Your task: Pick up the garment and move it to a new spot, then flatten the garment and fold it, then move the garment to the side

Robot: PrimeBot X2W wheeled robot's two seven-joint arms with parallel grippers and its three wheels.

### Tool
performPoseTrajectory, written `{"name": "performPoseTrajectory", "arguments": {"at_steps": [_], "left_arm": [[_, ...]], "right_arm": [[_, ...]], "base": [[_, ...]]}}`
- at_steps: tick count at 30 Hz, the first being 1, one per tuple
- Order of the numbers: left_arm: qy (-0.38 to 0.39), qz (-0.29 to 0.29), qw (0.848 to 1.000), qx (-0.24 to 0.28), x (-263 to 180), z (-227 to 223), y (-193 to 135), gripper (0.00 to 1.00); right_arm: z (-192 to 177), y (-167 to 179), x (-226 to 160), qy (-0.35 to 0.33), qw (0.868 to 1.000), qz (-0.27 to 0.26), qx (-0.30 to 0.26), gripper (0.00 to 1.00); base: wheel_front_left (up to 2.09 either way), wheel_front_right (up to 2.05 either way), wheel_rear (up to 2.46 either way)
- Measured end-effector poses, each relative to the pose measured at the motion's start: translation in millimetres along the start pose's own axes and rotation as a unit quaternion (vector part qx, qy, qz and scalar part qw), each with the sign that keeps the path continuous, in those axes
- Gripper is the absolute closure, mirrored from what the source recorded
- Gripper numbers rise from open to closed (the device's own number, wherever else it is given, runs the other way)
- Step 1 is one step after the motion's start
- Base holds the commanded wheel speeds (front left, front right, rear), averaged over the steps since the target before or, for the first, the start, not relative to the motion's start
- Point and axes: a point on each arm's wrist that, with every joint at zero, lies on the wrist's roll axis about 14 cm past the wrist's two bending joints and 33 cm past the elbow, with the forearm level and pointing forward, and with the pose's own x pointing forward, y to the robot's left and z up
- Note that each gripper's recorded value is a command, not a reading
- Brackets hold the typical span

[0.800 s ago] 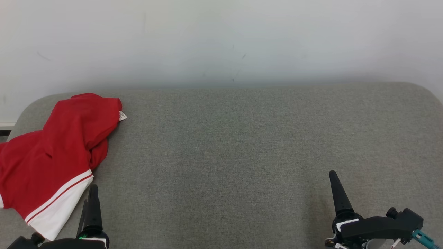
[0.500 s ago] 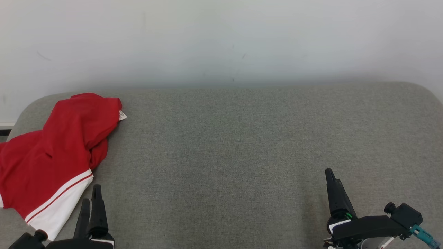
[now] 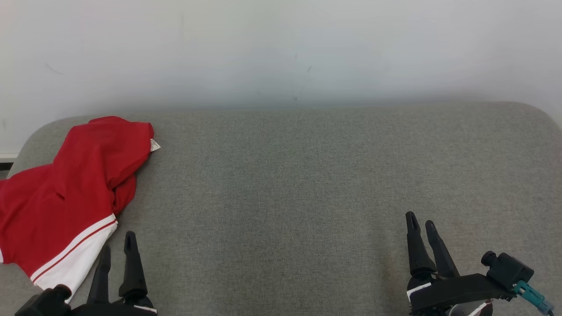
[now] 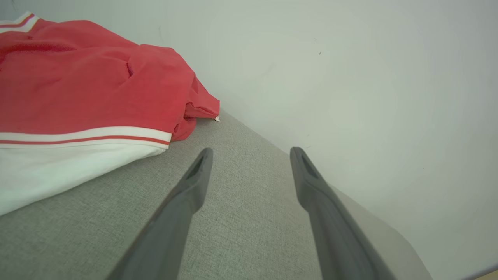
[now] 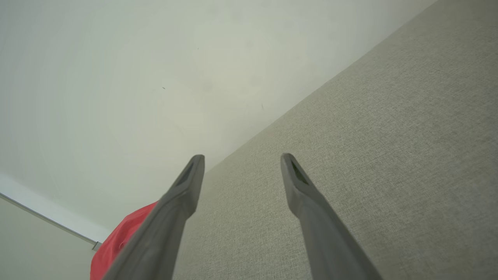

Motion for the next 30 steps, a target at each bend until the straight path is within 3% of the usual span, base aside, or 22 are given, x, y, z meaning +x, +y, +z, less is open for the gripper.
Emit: {"name": "performPoseTrajectory", "arguments": {"at_steps": [14, 30], "left_arm": [[-0.009, -0.023, 0.994, 0.104, -1, 1, -10, 0.00], [-0.021, -0.036, 0.982, 0.182, -6, 4, -13, 0.00]], "right_arm": [[1, 6, -1, -0.007, 0.996, 0.015, -0.088, 0.00], [7, 6, -6, -0.019, 0.982, 0.024, -0.188, 0.00]], "base": [[0.00, 0.00, 0.00], [0.00, 0.00, 0.00]]}}
